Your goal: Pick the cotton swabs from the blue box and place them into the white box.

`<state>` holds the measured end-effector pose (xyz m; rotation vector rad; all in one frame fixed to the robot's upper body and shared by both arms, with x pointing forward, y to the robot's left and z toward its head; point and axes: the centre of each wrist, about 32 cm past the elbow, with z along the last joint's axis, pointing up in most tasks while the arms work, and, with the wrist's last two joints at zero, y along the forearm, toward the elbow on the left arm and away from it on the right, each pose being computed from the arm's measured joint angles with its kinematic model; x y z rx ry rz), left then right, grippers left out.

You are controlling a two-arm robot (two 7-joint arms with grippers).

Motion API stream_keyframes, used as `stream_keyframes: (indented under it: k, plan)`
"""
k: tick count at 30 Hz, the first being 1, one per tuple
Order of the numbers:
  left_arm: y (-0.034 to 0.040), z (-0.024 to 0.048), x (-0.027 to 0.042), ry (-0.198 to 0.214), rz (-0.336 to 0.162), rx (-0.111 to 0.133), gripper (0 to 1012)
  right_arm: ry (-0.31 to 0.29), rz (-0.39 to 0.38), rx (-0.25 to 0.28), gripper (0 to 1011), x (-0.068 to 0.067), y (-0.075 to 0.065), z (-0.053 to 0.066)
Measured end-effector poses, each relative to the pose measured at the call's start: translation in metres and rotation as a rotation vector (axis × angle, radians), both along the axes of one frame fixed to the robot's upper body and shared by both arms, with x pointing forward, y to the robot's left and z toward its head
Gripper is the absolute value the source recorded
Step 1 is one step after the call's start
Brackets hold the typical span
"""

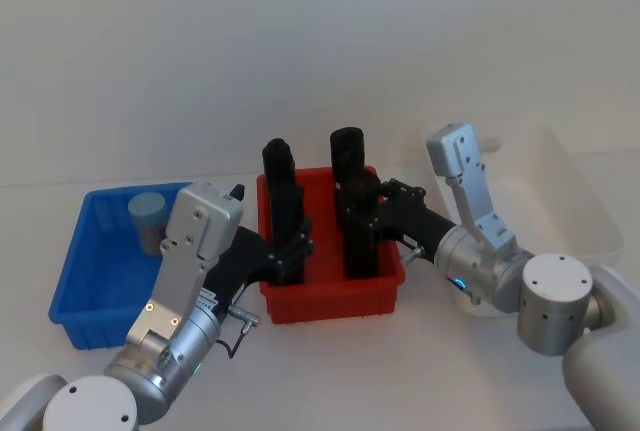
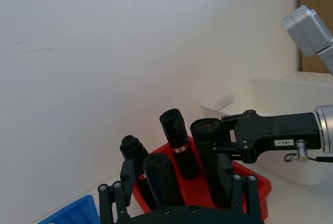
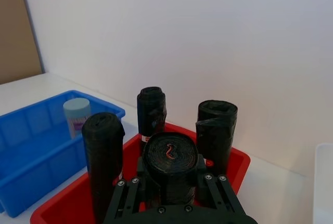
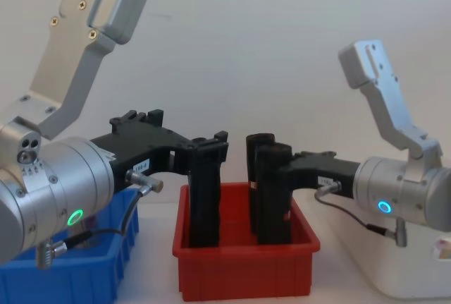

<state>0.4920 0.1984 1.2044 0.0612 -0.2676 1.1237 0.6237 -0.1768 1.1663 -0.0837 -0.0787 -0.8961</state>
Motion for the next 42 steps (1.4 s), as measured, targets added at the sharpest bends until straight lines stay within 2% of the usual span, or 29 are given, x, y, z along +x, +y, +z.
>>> stream_keyframes:
  k: [5,13,19,24,34,42]
  plan:
    - [0.0000,0.0000,0.0000,0.000,0.000,0.000,1004,-0.019,-0.021,0.030,503,-0.004,-0.003,0.006]
    - [0.0000,0.0000,0.0000,0.000,0.000,0.000,1004,-0.072,-0.069,0.089,503,-0.016,-0.009,0.024]
    - [0.0000,0.0000,0.0000,0.000,0.000,0.000,1004,-0.126,-0.128,0.138,503,-0.030,-0.018,0.044]
    - [0.0000,0.0000,0.0000,0.000,0.000,0.000,1004,-0.158,-0.176,0.157,503,-0.041,-0.026,0.057]
    - [0.0000,0.0000,0.0000,0.000,0.000,0.000,1004,-0.197,-0.305,0.158,503,-0.064,-0.048,0.076]
    - [0.0000,0.0000,0.0000,0.000,0.000,0.000,1004,-0.178,-0.396,0.133,503,-0.082,-0.067,0.083]
